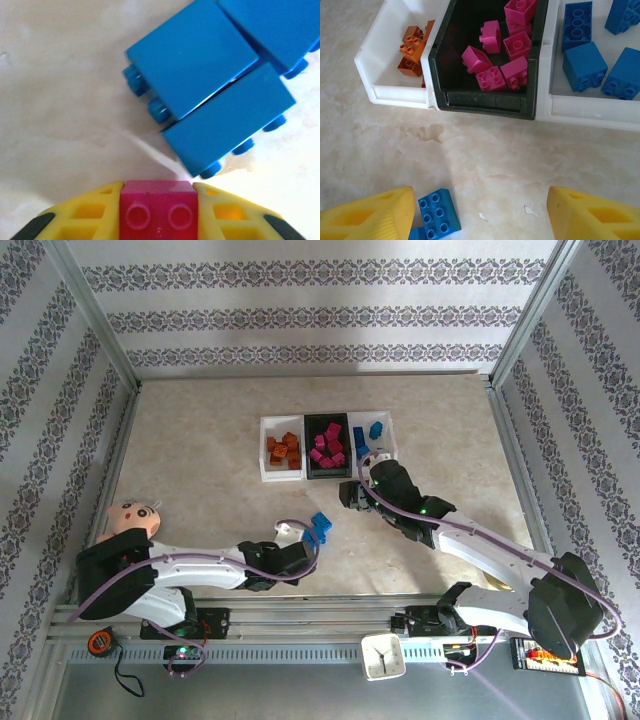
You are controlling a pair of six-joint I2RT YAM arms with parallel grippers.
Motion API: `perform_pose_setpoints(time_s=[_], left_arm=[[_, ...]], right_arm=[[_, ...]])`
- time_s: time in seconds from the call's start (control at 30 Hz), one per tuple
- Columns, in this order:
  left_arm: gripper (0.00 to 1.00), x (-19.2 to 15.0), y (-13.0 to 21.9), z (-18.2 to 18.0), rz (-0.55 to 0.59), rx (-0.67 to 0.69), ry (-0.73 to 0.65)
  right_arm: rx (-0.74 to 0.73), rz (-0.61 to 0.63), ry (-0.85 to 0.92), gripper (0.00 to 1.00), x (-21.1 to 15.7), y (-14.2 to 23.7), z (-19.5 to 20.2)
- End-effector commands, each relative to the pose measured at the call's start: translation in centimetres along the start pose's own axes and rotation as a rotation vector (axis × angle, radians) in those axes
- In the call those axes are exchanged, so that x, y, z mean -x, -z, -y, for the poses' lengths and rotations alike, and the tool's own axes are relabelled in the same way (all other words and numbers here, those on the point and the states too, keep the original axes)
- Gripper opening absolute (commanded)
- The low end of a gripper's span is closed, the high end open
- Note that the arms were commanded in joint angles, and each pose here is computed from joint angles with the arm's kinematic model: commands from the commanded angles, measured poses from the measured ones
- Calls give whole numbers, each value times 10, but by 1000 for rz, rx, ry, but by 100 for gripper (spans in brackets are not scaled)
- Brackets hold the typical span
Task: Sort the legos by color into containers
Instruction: Pick up the lego from the middle-left of the table, then place the lego in the container.
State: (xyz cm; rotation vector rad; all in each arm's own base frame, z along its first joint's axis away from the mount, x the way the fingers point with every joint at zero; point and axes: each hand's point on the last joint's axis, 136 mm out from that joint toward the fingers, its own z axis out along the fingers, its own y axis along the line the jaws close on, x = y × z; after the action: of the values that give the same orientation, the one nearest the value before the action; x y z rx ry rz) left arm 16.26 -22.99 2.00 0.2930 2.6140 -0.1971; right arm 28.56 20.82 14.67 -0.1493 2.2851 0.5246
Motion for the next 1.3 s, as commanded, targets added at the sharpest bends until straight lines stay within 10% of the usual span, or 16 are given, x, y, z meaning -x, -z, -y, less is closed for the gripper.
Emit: perform_pose_setpoints(time_s=[0.0,0.4,0.73,1.0,1.27], left_arm=[[24,-3,15,-14,10,15,22],[28,145,84,-18,287,-170,132],[27,291,21,28,292,-222,101],[27,330,-51,25,199,-162,142],[70,349,-42,24,224,-216,198]], right_arm=[[-26,29,-26,70,2,4,10],[-57,15,-70,70,-28,11,30],[-64,-47,-96,70,-63,14,42],[-51,-67,-87,71,-73,22,42],[97,-111,-25,73,-79,18,12]])
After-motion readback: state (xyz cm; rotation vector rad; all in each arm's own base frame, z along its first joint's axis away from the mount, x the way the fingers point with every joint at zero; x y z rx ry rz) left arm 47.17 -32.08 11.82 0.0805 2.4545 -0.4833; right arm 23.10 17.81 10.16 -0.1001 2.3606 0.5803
